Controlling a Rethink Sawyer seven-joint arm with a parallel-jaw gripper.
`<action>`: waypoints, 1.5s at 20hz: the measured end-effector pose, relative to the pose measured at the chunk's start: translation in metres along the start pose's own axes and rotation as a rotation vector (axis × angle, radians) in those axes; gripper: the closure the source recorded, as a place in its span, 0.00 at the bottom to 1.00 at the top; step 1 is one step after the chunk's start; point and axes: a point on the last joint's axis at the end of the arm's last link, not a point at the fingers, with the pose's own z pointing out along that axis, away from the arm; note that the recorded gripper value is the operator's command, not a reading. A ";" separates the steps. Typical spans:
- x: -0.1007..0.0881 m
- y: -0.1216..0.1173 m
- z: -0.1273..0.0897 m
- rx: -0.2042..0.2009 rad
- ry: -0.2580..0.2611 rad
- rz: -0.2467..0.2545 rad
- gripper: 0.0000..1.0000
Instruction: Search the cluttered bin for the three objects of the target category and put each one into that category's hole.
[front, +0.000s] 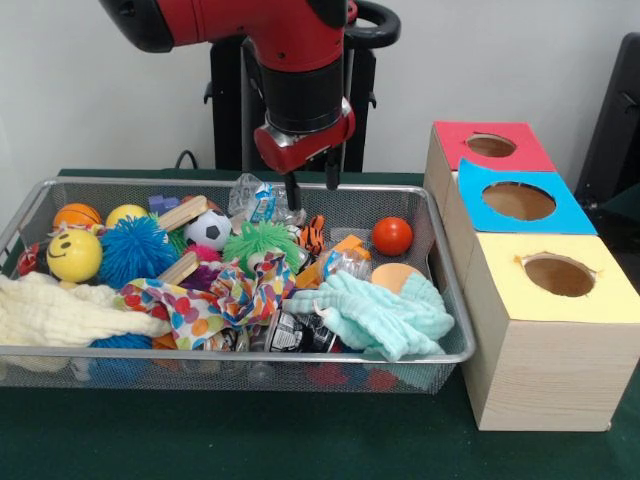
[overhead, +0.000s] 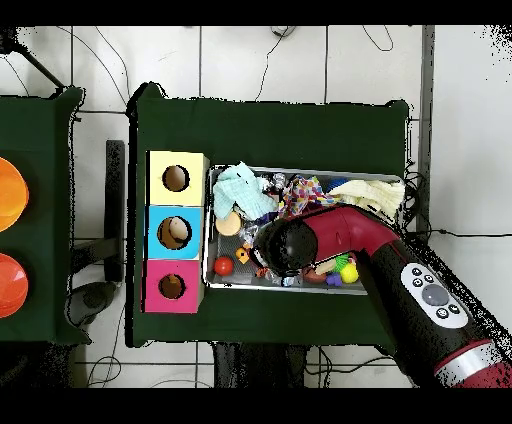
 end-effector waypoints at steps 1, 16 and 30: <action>0.001 -0.001 0.000 0.000 0.000 0.002 0.00; -0.003 0.003 0.023 0.004 -0.055 -0.025 0.00; -0.011 0.027 0.067 -0.001 -0.123 -0.100 0.00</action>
